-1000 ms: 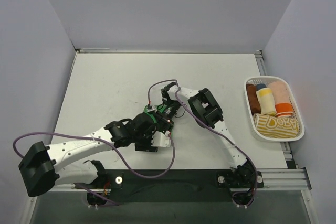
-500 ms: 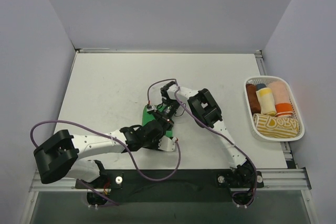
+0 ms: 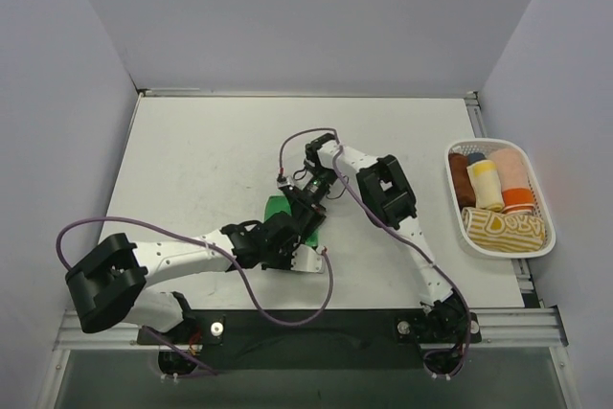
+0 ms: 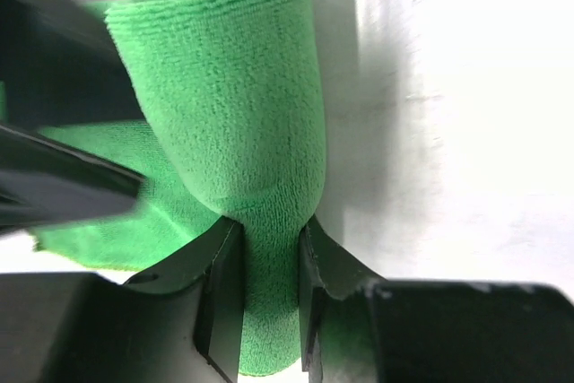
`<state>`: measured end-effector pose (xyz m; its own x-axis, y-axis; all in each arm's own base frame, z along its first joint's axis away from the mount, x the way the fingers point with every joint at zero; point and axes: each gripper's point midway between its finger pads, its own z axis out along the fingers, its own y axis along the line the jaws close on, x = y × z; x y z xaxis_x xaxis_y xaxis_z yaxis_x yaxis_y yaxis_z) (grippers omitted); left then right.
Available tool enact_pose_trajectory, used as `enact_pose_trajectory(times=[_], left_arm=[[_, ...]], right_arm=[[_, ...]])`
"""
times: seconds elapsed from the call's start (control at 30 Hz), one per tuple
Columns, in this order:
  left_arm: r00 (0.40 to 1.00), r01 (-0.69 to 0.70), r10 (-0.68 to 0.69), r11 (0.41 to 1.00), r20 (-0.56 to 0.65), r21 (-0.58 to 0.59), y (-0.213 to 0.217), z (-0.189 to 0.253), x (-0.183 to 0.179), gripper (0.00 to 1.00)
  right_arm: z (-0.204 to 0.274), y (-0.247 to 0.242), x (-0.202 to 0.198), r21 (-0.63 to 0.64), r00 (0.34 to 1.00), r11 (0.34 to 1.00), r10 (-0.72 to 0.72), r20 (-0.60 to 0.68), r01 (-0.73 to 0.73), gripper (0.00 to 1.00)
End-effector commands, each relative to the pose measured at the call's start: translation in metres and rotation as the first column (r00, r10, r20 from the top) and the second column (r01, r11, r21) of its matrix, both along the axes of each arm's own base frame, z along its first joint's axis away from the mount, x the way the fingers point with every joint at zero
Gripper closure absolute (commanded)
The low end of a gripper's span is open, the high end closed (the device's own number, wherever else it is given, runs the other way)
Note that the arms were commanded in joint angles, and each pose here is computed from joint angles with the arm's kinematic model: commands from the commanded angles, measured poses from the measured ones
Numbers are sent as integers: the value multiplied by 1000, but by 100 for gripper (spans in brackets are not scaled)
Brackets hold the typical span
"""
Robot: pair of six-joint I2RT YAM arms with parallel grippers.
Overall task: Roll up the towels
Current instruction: Roll the towel
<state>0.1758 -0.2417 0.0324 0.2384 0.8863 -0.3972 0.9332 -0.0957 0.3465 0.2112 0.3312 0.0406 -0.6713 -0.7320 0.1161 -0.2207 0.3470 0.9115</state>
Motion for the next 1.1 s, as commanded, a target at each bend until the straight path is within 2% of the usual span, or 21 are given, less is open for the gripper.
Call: enact_pose_trajectory(times=[0.0,0.13,0.17,0.23,0.27,0.3,0.37,0.43,0.47,0.5,0.53,0.57,0.6,0.63,0.7,0.87,0.93,1.0,1.03,1.07], left_arm=[[906,51,-1,993,-423,105,32,-31,-77,91],[818,22,47,993,-573,113,33,-25,-77,91],[807,2,52,996,-589,91,27,-19,-69,90],[744,-26,92,994,-662,108,31,-18,-64,89],[739,-43,91,995,-668,88,23,-12,-53,88],[703,-51,109,993,-702,102,29,-10,-52,87],[680,-41,104,994,-726,104,24,-10,-40,86],[630,-48,140,989,-764,141,29,-14,-34,85],[617,-47,143,988,-774,145,29,-14,-30,84],[617,-42,138,989,-775,142,24,-9,-20,82],[587,-35,168,983,-792,183,27,-19,-18,82],[571,-38,185,979,-800,199,30,-21,-13,82],[572,-38,184,979,-800,199,24,-17,-2,82],[535,-33,214,972,-817,233,26,-27,0,82],[501,-32,238,966,-832,258,28,-29,8,82],[487,-32,271,956,-831,293,21,-44,38,82],[455,-14,296,945,-840,326,24,-49,39,82],[449,-5,304,941,-840,338,20,-45,47,82],[421,3,326,933,-846,361,21,-52,46,82],[419,-4,337,929,-843,370,18,-48,52,82]], right_arm=[[26,-25,54,-40,971,996,-66,230,77,49],[62,-48,80,-24,938,984,-159,309,175,48],[68,-55,83,-22,929,982,-172,328,190,48],[87,-78,89,-3,900,974,-207,384,226,47],[93,-87,90,-1,887,972,-215,409,236,47],[109,-103,96,22,851,966,-236,469,256,47],[115,-122,92,19,830,960,-253,497,281,47],[135,-143,93,50,773,951,-277,571,304,47],[135,-150,88,49,767,951,-277,579,306,47],[151,-155,83,76,726,950,-281,627,303,47],[154,-164,82,77,704,946,-288,649,315,47],[150,-169,73,68,704,949,-274,656,307,47],[162,-171,67,91,657,951,-272,703,296,47],[162,-175,62,83,644,953,-259,720,290,47],[167,-180,46,92,608,958,-246,755,273,47],[172,-183,25,81,526,971,-192,829,227,48],[171,-175,13,74,486,984,-144,862,161,48],[169,-164,3,46,447,995,-82,891,91,48],[166,-161,-2,35,447,997,-60,893,64,48],[165,-156,-5,28,446,999,-42,894,39,48]])
